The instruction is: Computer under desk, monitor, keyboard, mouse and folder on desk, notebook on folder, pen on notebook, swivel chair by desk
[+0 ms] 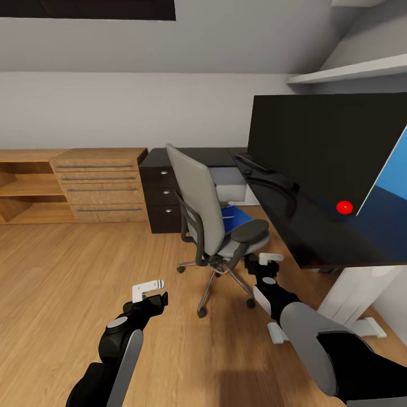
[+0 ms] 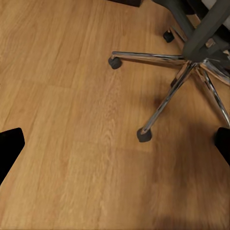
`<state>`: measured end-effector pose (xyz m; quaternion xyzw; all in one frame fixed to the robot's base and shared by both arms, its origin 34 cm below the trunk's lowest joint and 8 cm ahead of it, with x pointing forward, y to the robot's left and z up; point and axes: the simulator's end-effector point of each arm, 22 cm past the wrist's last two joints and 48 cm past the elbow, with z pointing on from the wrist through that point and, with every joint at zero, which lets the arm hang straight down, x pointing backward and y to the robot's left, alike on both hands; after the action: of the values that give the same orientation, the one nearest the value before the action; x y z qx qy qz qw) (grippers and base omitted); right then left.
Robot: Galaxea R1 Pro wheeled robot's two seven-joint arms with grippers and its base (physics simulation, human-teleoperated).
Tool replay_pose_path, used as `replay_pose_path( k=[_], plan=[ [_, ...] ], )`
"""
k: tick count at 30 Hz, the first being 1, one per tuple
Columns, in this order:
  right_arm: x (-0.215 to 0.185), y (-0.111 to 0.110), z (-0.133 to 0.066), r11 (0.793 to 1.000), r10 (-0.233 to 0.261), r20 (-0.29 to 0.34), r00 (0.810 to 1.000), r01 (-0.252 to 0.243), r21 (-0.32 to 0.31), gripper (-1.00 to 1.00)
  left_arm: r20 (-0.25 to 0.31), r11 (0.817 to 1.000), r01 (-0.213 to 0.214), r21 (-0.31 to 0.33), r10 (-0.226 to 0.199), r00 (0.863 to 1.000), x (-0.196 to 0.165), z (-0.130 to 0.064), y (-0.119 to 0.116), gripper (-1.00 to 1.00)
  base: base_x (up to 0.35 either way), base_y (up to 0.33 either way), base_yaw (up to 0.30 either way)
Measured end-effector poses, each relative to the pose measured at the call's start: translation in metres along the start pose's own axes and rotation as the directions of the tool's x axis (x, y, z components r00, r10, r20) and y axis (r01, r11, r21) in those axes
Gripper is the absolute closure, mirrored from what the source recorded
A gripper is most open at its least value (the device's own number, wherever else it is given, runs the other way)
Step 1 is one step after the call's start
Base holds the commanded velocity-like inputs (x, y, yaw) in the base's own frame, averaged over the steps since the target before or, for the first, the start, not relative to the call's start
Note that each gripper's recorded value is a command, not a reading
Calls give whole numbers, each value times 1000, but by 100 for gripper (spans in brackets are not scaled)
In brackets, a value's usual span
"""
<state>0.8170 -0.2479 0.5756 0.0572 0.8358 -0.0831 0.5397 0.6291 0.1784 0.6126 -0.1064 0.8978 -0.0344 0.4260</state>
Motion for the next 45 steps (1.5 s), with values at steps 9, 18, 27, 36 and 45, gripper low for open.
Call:
replay_pose_path(
  k=[9,18,27,36,45],
  plan=[
    [17,0,4,1000,3,10,1000,-3,2,-100,0,1000,1,-2,-1,1000,17,9,4,-100,0,0,0],
    [23,-1,8,1000,21,73,997,-22,3,-100,1,1000,1,-3,-1,1000,34,18,8,-100,0,0,0],
    [4,-2,4,997,71,259,963,-72,-8,-100,-1,1000,0,-3,0,1000,53,27,12,-100,0,0,0],
    [7,-2,4,997,77,277,958,-79,-7,-100,-15,1000,-3,-3,3,1000,65,33,13,-100,0,0,0],
    [3,-3,3,996,82,294,952,-84,-6,-100,-54,1000,-14,-4,14,998,82,39,13,-100,42,0,0]
  ],
)
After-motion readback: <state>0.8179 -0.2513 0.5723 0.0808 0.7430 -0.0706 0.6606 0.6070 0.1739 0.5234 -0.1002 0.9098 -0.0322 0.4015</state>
